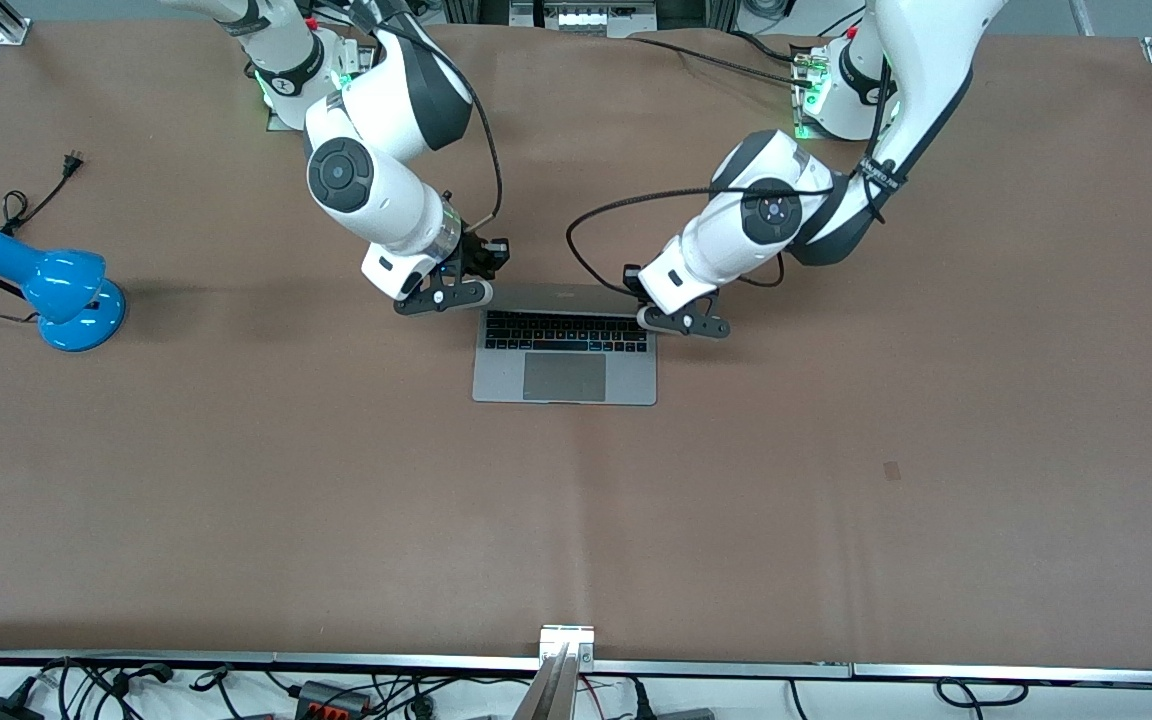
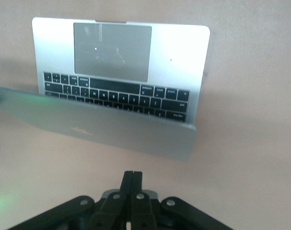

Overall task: Close laptop with both arms from behind
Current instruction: 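Push the screen down with both grippers onto the keyboard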

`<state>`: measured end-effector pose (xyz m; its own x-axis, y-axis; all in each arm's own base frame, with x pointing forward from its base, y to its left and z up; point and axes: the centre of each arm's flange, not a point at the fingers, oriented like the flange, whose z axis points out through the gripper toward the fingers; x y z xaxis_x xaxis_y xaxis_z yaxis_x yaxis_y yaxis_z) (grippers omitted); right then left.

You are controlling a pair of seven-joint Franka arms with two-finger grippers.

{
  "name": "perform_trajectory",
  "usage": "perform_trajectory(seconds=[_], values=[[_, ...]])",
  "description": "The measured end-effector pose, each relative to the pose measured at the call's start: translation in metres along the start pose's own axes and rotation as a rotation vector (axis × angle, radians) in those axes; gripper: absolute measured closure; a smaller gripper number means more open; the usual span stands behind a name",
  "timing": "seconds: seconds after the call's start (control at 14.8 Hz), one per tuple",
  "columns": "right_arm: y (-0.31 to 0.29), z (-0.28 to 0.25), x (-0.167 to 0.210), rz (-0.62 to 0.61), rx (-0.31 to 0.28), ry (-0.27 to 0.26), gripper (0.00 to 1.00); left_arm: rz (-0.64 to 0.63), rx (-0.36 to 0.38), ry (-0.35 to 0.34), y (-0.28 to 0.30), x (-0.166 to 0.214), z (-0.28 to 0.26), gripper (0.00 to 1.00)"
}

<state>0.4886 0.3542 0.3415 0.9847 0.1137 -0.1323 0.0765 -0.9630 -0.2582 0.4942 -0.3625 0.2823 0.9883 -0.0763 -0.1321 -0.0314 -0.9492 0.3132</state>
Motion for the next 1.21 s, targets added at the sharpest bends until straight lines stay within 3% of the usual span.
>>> perform_trajectory(seconds=[1.21], values=[[0.020,0.098,0.071,0.033,-0.120,0.027,0.99,0.023,0.078,0.020,-0.023,0.045,0.063,0.99]])
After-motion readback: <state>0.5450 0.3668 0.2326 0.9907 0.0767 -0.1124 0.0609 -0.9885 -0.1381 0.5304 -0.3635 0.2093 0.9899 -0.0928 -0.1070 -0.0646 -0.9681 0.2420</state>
